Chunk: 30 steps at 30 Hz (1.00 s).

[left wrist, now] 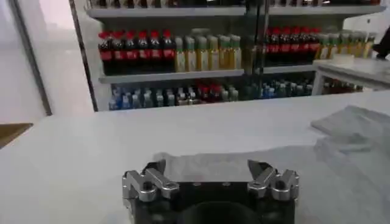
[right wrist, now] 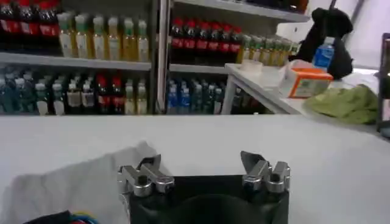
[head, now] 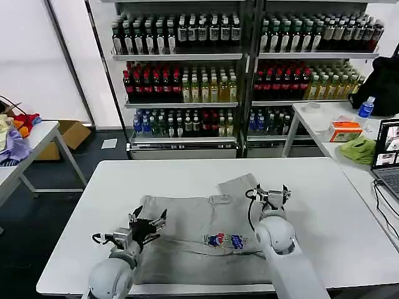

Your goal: Fold and organize the clothes.

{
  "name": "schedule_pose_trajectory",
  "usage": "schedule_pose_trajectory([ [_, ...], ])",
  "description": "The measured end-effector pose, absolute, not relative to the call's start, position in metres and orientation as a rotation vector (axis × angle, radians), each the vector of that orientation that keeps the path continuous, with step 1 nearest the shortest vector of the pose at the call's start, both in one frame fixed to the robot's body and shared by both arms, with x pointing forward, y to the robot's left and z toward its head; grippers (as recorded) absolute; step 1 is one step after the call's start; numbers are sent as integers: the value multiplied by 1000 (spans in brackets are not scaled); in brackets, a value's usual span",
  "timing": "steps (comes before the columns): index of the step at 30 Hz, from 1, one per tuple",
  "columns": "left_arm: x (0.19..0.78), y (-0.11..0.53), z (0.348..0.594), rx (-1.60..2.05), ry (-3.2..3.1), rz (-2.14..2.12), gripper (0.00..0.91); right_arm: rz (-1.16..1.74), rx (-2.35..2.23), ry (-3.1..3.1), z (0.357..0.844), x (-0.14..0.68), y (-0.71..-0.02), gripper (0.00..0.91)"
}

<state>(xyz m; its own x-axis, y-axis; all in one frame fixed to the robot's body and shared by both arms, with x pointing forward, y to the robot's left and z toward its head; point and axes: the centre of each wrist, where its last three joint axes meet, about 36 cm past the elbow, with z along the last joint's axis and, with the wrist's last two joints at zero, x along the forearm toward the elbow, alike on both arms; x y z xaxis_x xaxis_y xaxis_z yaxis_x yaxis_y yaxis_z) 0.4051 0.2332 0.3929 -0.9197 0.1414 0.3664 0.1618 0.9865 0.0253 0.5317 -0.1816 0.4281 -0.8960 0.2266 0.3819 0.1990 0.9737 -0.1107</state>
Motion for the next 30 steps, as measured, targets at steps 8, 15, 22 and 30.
schedule_pose_trajectory([
  [8, 439, 248, 390, -170, -2759, -94, 907, 55, -268, -2700, 429, 560, -166, 907],
  [15, 463, 259, 385, -140, -2746, -118, 907, 41, -252, -2686, 429, 576, -157, 907],
  [22, 481, 266, 381, -123, -2732, -122, 907, 37, -254, -2662, 425, 589, -155, 907],
  [30, 490, 269, 374, -112, -2710, -116, 907, 27, -258, -2626, 415, 598, -156, 907],
])
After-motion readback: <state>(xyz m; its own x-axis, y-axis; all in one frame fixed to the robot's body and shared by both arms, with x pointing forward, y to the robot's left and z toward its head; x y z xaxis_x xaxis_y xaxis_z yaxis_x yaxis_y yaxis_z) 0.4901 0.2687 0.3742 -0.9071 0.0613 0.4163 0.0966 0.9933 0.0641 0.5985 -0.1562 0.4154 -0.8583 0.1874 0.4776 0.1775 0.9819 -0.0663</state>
